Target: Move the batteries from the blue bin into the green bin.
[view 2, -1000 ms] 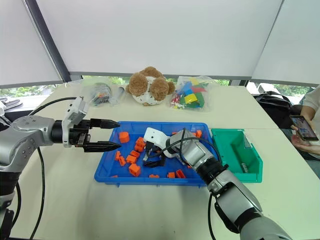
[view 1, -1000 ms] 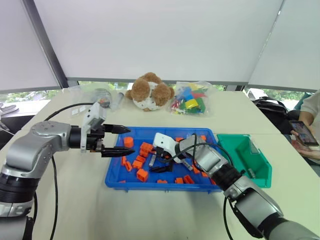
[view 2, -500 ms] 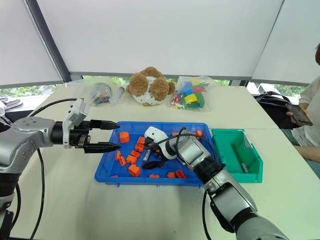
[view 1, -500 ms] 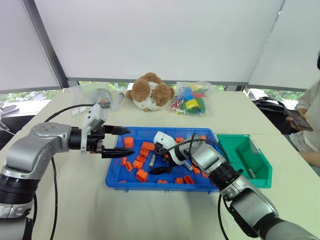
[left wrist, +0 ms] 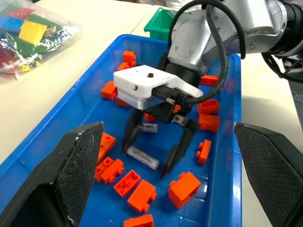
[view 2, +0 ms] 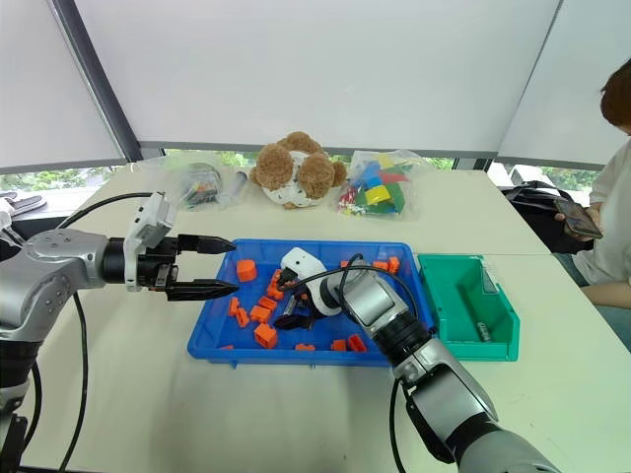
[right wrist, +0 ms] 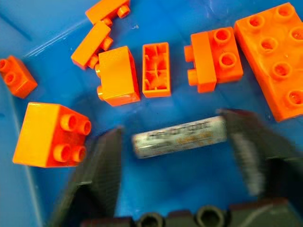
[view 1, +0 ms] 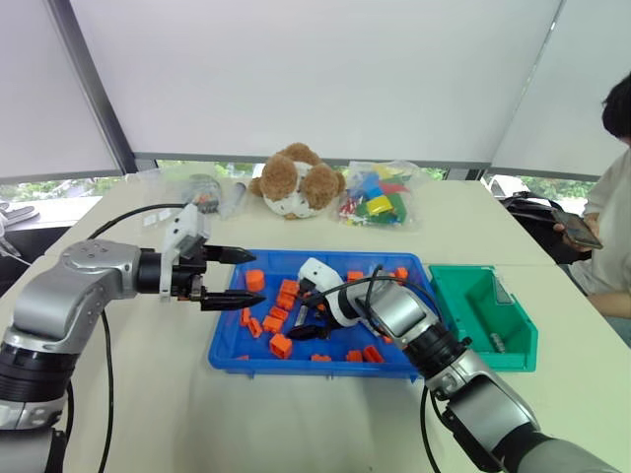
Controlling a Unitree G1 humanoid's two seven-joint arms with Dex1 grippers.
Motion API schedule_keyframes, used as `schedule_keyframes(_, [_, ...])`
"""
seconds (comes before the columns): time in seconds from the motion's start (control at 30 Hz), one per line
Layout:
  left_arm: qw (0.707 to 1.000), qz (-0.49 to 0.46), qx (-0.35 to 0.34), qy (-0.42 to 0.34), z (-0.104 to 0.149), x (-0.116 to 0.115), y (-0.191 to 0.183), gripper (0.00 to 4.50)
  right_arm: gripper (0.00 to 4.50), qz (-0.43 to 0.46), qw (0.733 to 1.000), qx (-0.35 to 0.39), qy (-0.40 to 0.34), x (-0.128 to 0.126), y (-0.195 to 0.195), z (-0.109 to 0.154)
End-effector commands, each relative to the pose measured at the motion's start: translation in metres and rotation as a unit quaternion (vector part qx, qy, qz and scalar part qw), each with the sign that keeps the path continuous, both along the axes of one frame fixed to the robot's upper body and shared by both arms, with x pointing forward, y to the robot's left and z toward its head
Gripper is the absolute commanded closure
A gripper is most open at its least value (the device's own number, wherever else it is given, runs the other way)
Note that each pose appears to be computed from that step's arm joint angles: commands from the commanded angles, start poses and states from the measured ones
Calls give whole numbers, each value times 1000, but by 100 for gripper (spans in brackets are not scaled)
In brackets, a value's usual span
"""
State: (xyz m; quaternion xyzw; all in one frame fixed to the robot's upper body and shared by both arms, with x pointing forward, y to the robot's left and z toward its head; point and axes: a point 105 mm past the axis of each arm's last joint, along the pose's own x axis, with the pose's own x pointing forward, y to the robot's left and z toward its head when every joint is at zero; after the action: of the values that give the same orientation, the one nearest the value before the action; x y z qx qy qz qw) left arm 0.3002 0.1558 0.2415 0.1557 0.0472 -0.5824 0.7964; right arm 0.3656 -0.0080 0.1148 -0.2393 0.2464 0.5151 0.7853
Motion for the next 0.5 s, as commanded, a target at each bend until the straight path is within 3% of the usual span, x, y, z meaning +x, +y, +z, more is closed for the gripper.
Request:
schedule_keyframes(0.03, [1000,-3,1,-23,8,-2,-2,0,230,-2,1000,-11,13,-3,-3,-9])
schedule_keyframes(0.17, [1000,-5,0,-22,7,-2,-3,0,230,-3,1000,1,-5,-3,-6,6])
schedule_keyframes(0.3, [1000,-8,-2,-20,7,-3,-4,0,230,-45,995,32,-80,5,-30,59])
schedule_keyframes(0.4, [1000,-12,-6,-17,6,-4,-6,0,230,-108,983,70,-128,5,-76,109])
schedule_keyframes(0.5, [1000,-16,-9,-15,5,-4,-7,0,230,-182,967,66,-165,0,-133,135])
